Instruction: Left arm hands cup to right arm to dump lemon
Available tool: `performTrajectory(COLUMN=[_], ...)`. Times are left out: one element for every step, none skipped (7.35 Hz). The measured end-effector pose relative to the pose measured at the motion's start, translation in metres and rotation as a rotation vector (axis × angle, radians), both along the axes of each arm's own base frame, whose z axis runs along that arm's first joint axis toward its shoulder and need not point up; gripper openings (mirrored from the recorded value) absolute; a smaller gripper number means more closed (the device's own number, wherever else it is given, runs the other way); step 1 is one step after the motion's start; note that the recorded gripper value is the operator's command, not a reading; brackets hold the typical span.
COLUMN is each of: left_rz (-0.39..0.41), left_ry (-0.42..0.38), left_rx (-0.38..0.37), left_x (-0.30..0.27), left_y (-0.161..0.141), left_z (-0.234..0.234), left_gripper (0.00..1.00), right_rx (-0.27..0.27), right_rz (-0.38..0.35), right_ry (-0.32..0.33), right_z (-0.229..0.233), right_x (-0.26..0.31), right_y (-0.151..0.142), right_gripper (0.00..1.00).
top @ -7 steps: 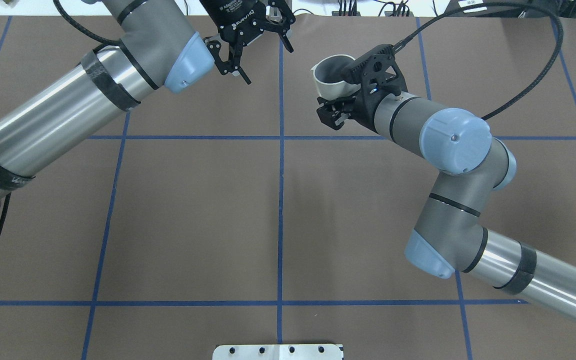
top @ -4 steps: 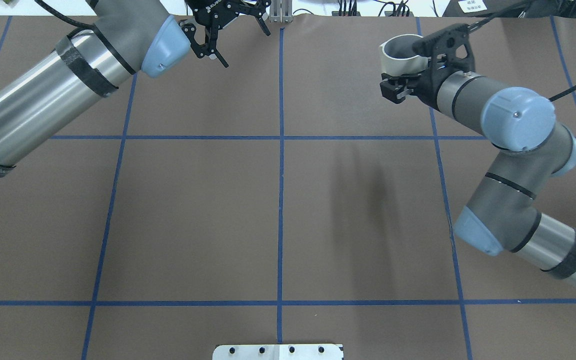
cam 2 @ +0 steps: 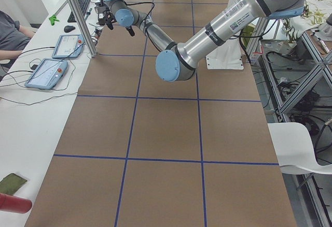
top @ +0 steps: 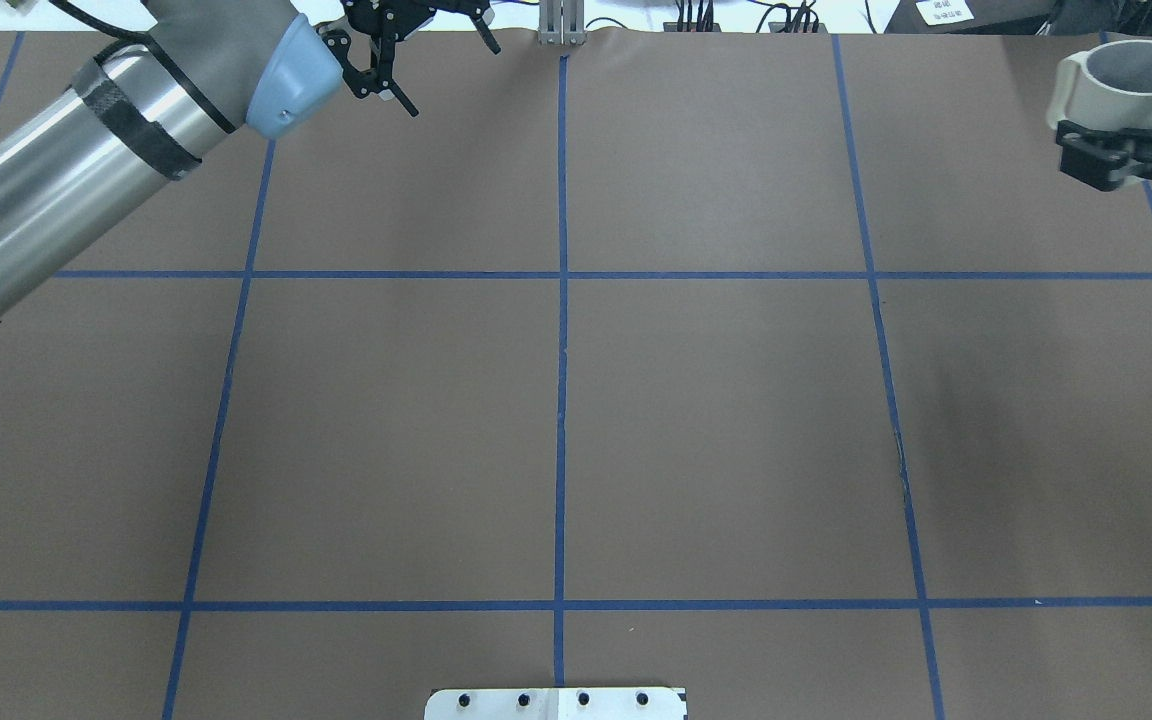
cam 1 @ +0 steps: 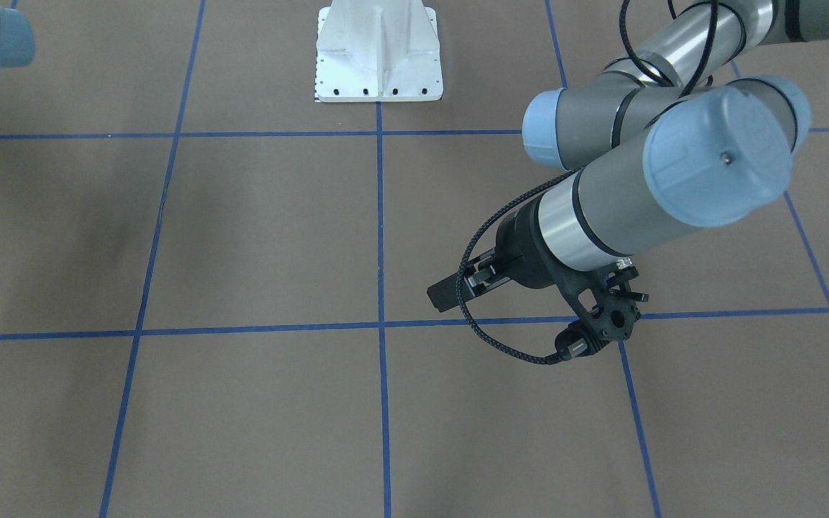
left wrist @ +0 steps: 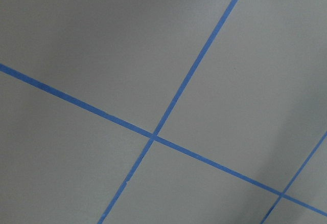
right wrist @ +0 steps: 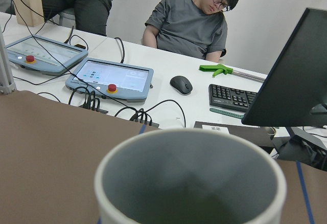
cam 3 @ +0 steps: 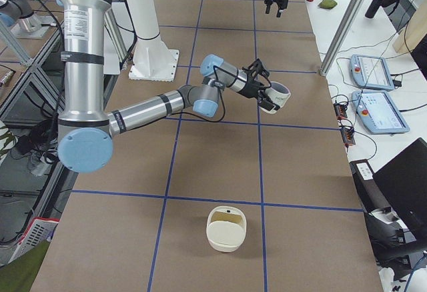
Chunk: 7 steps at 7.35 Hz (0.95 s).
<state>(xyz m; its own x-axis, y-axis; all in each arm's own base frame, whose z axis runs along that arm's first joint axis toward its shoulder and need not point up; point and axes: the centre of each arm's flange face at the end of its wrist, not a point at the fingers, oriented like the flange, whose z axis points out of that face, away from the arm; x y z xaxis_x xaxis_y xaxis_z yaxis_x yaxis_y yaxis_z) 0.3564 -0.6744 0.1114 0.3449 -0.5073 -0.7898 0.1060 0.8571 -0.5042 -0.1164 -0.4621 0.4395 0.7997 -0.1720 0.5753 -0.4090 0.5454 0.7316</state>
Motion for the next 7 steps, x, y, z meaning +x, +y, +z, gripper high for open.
performTrajectory(left_rz=[-0.001, -0.002, -0.003, -0.006, -0.009, -0.012, -0.013], left_ry=[0.0, 0.0, -0.001, -0.003, -0.006, -0.009, -0.009], left_rx=[0.0, 0.0, 0.001, 0.002, 0.003, 0.003, 0.004], left_x=[-0.001, -0.001, -0.001, -0.001, -0.001, -0.001, -0.001], left_y=[0.0, 0.0, -0.001, -0.001, -0.002, -0.002, -0.002], left_z=[0.0, 0.0, 0.0, 0.0, 0.001, 0.001, 0.001], left_gripper=[1.0, 1.0, 1.0, 1.0, 1.0, 1.0, 1.0], right_rx=[-0.01, -0.026, -0.042, -0.056, -0.062, -0.064, -0.07], right_rz=[-0.002, 0.005, 0.017, 0.034, 0.048, 0.055, 0.063], right_ry=[-0.05, -0.117, -0.193, -0.287, -0.381, -0.461, -0.536], right_z=[0.033, 0.064, 0.092, 0.123, 0.153, 0.18, 0.204], right_x=[0.039, 0.068, 0.086, 0.099, 0.106, 0.112, 0.116], right_y=[0.016, 0.03, 0.04, 0.049, 0.06, 0.072, 0.085], right_gripper=[0.31, 0.31, 0.31, 0.31, 0.3, 0.3, 0.3])
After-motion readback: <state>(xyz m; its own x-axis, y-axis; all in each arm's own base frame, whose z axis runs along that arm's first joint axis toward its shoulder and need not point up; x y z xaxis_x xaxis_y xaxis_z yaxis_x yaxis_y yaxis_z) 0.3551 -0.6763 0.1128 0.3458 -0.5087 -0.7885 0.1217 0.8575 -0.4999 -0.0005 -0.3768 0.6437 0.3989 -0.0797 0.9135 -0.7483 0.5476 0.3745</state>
